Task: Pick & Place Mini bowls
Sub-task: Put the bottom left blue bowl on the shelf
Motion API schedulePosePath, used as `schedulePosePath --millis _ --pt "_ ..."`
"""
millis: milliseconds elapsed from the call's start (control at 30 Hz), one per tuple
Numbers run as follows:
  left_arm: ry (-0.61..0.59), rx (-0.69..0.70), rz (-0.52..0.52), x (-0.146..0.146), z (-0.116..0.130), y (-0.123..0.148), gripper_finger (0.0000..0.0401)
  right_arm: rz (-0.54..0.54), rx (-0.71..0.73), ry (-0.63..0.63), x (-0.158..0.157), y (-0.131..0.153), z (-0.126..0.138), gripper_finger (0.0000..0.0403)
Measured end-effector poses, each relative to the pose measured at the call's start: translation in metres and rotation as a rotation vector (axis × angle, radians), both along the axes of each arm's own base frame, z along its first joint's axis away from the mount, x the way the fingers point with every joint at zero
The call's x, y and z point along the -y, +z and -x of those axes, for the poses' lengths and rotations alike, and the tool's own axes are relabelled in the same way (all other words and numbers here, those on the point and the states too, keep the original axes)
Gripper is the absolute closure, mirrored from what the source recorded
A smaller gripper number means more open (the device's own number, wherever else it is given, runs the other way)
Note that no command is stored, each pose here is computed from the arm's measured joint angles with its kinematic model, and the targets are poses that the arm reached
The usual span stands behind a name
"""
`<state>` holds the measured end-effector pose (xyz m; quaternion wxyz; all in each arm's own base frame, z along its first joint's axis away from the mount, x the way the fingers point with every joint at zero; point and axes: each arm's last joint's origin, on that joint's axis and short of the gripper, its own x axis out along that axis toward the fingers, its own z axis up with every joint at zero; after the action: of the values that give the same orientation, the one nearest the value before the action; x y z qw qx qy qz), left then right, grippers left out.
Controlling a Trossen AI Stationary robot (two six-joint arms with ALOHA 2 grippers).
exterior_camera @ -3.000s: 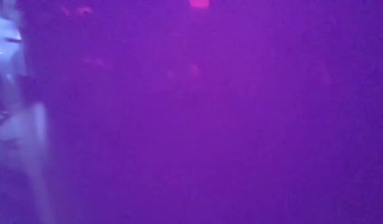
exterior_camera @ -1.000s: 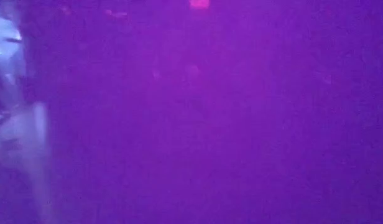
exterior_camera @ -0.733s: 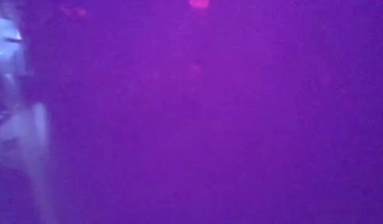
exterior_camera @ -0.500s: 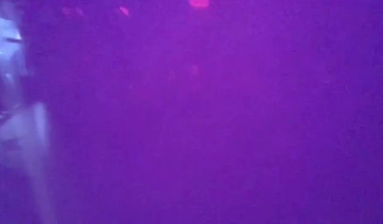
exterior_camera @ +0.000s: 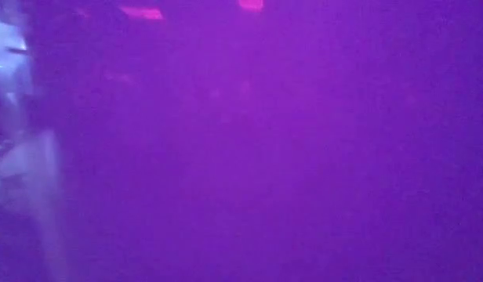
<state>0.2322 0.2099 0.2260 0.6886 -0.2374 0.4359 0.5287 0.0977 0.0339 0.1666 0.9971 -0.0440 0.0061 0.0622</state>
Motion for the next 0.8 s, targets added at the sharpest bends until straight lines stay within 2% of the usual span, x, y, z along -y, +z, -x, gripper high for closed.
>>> schedulePosePath --millis 433,800 --pt "-0.012 0.019 0.021 -0.022 -0.016 -0.023 0.0401 -0.002 0.0 0.0 0.0 0.0 0.0 0.0394" --pt "-0.012 0.051 -0.004 -0.026 -0.02 -0.024 0.0401 -0.003 0.0 0.0 0.0 0.0 0.0 0.0394"
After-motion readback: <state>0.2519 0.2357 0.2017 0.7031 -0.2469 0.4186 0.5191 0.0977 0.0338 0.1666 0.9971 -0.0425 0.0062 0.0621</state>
